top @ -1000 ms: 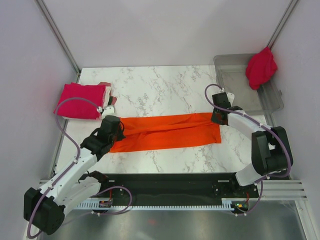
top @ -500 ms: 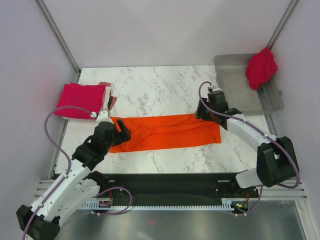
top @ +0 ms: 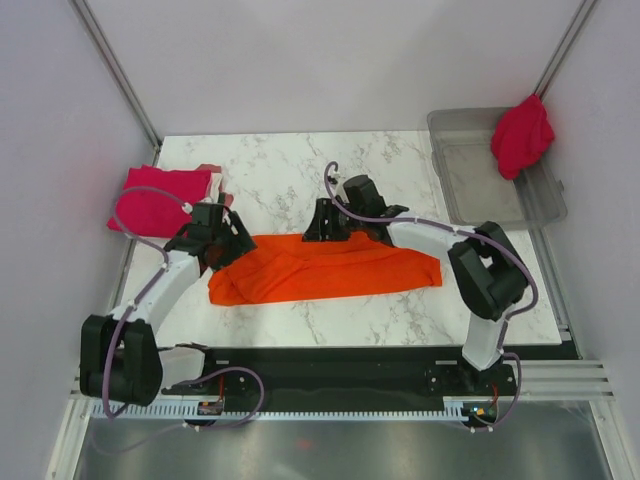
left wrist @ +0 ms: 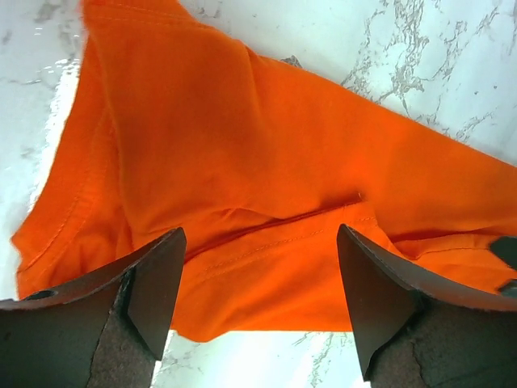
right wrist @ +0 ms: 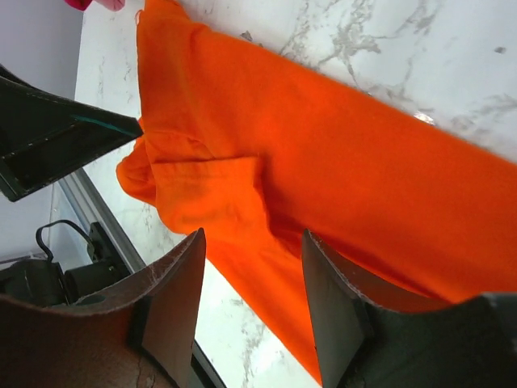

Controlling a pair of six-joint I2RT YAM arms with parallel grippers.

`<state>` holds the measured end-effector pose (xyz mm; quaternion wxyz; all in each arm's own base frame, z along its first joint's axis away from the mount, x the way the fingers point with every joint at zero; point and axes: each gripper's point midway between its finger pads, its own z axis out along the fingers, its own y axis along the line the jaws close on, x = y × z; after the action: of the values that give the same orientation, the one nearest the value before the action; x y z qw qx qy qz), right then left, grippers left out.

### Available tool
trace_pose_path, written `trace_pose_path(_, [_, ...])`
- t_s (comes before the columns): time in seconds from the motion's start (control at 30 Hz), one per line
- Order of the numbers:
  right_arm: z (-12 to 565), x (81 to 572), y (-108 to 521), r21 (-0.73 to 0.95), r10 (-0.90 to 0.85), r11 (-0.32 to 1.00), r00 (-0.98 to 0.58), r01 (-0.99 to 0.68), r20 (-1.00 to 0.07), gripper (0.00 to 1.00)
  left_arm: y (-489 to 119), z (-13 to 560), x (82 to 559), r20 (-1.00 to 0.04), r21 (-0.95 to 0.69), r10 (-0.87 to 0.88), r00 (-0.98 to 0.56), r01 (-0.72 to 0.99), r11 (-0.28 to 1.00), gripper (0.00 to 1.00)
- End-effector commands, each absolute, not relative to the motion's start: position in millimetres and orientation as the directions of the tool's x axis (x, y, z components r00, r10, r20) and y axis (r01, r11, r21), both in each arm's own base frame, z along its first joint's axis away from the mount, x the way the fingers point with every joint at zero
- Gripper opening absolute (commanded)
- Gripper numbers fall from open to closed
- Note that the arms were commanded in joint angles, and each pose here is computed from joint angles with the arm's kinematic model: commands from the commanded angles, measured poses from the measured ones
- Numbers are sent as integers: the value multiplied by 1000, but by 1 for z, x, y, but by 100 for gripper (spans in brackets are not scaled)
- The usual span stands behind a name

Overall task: Fold and stack the t-shirts
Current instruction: Fold the tshirt

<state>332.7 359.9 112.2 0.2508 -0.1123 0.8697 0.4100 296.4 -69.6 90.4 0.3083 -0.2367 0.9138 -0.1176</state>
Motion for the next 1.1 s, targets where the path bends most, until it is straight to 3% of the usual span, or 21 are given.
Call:
trace_pose_path(0.0, [132, 335, 401, 724, 5, 525, -849, -448, -529, 59, -88, 109, 329, -501, -457, -515, -695, -293, 840, 82])
trace_pose_path(0.47, [66, 314, 439, 756, -94, 520, -906, -397, -412, 57, -49, 27, 319, -278, -296, -635, -721, -565, 770, 73])
trace_pose_path(0.83, [89, 240, 402, 802, -209, 368, -882, -471, -422, 47, -31, 22, 315, -323, -220, -626, -710, -587, 779, 73])
trace_pose_path(1.07, [79, 203, 356, 797, -237, 394, -889, -458, -393, 49, -26, 32, 317, -357, -217, -626, -693, -591, 777, 73])
